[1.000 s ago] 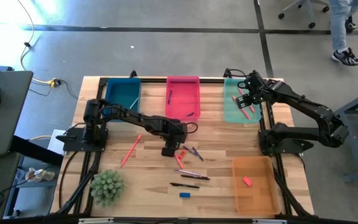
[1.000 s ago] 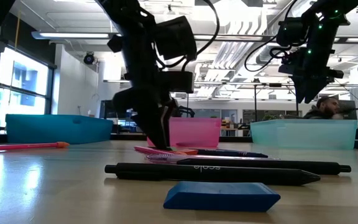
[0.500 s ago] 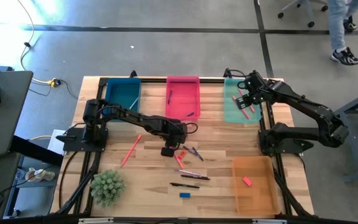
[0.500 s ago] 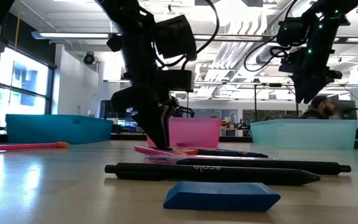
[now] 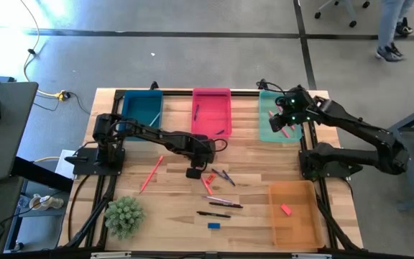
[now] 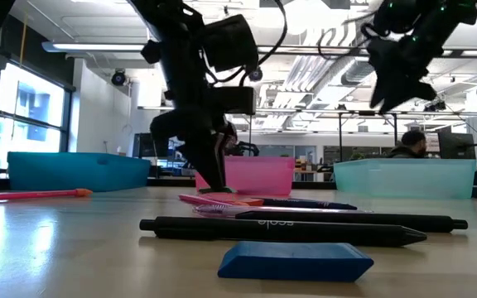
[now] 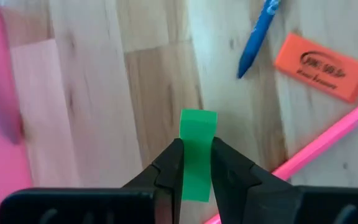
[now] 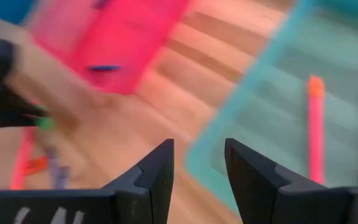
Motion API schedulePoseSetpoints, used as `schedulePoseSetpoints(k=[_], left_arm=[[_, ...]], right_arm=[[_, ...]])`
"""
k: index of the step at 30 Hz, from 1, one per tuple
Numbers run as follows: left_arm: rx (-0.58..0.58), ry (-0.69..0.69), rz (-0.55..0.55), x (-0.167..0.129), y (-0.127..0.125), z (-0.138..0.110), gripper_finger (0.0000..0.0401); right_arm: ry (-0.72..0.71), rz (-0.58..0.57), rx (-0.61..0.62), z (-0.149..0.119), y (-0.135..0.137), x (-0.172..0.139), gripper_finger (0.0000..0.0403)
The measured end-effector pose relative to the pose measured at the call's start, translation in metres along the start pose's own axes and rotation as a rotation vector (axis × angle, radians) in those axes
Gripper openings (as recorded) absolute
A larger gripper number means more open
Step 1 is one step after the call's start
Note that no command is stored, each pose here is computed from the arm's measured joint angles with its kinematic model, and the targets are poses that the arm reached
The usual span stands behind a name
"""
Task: Sort crayons/erasers/pens/pencils in bins
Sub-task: Put the green eraser into the orange bin
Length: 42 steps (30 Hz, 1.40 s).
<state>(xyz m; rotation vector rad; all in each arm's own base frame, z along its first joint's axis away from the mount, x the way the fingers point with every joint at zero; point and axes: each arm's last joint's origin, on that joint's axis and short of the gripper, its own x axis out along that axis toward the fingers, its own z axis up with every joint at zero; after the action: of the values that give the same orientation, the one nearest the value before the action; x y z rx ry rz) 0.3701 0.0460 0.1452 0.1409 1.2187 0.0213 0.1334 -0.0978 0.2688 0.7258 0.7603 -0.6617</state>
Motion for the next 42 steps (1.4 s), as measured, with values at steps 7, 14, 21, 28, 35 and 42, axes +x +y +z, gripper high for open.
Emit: schedulePoseSetpoints(k=[7,14,21,28,35,42], left_arm=[[-0.007,-0.081,0.056,-0.014,0.004,0.008,0.0053],[-0.04,-0.203,0.101,-0.036,0.014,0.033,0.0053],[-0.067,-0.352,0.142,-0.06,0.021,0.061,0.0053],[-0.112,-0.506,0.198,-0.079,0.028,0.081,0.0053],[-0.123,-0.567,0.229,-0.087,0.03,0.089,0.0053],[-0.133,-0.575,0.256,-0.087,0.031,0.09,0.0053]], right_arm=[[-0.009,0.233,0.031,-0.001,0.029,0.0,0.0136],[0.006,0.323,0.118,-0.005,0.047,-0.001,0.0136],[0.037,0.383,0.228,-0.009,0.06,-0.003,0.0136],[0.067,0.388,0.331,-0.015,0.068,-0.004,0.0136],[0.016,0.398,0.38,-0.018,0.078,-0.006,0.0136],[-0.05,0.364,0.409,-0.02,0.084,-0.006,0.0136]])
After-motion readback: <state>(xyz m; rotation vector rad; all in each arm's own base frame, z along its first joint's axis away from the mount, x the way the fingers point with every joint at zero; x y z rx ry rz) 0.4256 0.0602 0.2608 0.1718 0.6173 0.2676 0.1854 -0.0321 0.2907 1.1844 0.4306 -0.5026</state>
